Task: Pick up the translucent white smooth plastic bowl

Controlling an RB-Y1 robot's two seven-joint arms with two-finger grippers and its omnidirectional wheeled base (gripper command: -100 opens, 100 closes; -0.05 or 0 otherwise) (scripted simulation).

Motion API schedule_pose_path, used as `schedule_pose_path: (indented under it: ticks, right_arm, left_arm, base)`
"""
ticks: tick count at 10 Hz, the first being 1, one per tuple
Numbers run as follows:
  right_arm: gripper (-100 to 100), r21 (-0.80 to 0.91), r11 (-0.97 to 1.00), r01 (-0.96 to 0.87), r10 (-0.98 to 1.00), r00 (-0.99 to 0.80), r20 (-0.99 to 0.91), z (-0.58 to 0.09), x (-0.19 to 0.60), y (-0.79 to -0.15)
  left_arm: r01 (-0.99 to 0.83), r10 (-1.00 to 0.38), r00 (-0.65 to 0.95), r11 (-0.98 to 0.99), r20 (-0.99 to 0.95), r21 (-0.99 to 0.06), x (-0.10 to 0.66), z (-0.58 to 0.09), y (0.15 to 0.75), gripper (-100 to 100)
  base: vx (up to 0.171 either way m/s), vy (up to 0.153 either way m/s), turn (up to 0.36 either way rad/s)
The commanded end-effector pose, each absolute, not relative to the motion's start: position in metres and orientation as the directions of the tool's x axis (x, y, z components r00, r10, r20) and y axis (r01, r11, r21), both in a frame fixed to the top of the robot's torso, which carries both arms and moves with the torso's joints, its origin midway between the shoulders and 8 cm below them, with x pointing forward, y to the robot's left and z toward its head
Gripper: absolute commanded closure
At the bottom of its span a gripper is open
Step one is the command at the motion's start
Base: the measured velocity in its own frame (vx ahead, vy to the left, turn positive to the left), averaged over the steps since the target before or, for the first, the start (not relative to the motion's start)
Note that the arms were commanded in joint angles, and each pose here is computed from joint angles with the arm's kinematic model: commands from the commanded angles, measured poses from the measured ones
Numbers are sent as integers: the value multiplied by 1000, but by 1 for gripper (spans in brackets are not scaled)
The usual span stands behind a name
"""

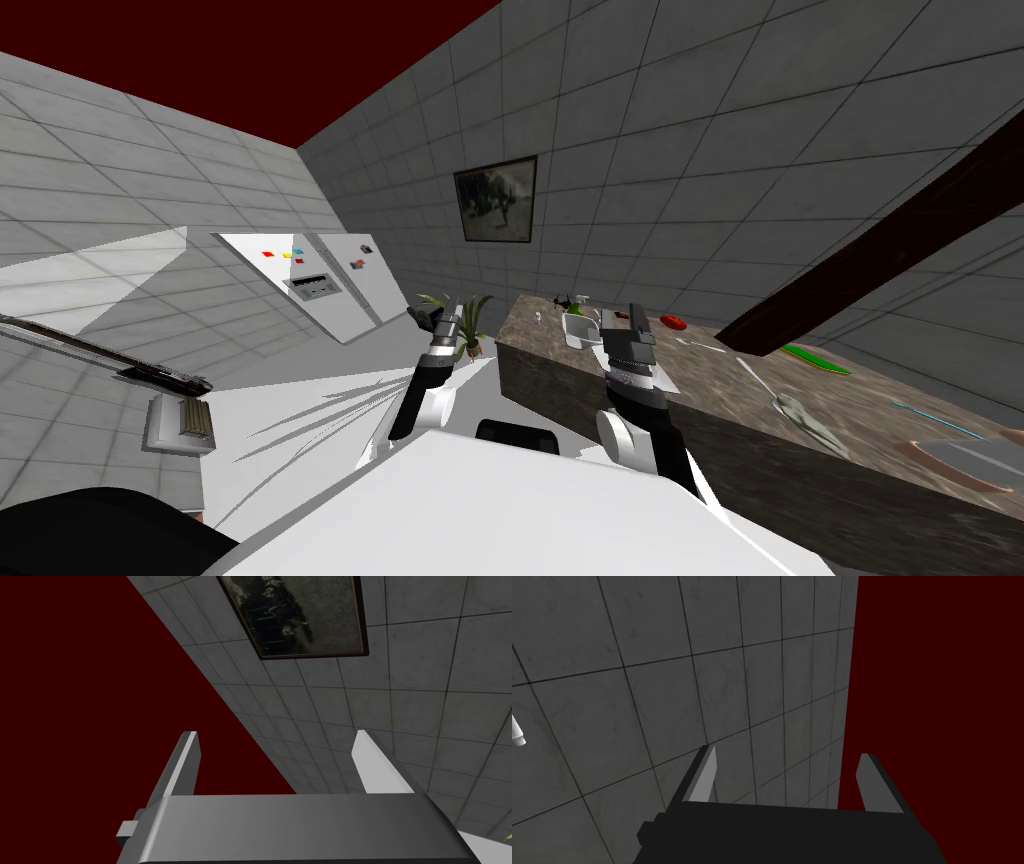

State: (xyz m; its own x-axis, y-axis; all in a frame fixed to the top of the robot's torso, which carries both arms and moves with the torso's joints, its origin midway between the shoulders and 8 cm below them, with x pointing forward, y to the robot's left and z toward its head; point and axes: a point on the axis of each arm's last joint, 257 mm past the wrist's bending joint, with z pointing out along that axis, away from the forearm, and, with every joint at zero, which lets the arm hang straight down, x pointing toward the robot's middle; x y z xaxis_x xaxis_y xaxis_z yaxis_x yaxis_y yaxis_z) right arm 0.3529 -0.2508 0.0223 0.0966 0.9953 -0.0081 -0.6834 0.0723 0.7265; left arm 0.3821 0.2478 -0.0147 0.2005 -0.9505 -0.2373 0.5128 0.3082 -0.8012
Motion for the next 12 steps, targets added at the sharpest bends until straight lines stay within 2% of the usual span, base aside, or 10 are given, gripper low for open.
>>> schedule_pose_path:
  ticks: [1, 12]
  right_arm:
    - [-100, 736, 102, -669, 994, 90, -56, 16, 355, -249]
    - [-100, 737, 424, -527, 880, 46, -473, -59, 368, -259]
  left_arm:
    - [513, -951, 201, 308, -237, -801, 382, -15, 248, 0]
    - [513, -951, 201, 308, -237, -801, 382, -15, 248, 0]
  base:
    - [1, 0, -31]
    - [-4, -1, -52]
